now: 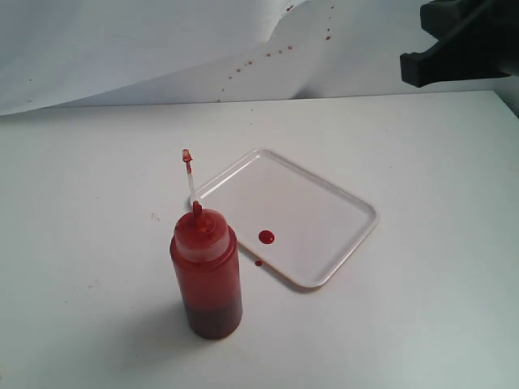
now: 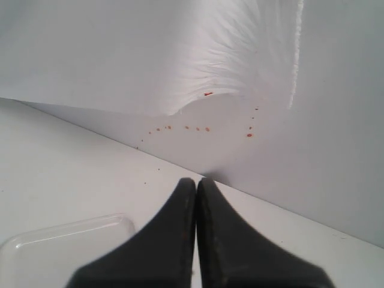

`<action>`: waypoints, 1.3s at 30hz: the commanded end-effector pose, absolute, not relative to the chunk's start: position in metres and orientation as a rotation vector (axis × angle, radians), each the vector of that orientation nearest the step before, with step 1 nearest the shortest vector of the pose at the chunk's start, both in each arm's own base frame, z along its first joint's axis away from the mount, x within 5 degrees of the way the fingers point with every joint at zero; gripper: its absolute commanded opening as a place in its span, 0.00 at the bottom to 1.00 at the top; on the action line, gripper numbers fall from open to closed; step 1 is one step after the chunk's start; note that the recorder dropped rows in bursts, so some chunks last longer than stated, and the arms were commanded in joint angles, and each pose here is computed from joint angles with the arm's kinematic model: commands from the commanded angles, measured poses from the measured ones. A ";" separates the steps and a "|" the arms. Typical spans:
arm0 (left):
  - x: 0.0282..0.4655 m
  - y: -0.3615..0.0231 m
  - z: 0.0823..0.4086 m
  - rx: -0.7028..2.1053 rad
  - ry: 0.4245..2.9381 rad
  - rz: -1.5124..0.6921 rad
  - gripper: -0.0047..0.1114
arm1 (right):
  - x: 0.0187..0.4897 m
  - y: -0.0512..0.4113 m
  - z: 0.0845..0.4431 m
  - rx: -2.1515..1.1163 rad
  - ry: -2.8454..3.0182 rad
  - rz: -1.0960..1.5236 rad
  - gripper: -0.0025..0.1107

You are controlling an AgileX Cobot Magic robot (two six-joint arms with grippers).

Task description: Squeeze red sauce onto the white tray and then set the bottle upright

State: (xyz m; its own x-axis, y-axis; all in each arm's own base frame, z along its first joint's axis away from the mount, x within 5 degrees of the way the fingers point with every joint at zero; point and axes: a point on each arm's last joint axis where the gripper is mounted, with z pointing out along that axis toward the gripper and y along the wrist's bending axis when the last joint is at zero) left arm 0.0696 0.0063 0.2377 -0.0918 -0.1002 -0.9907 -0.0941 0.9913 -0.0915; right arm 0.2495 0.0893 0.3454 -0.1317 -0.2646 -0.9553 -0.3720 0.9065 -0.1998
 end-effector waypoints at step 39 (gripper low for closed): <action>0.052 0.009 0.180 -0.095 1.847 0.119 0.04 | 0.248 0.088 0.346 -0.479 1.717 0.111 0.02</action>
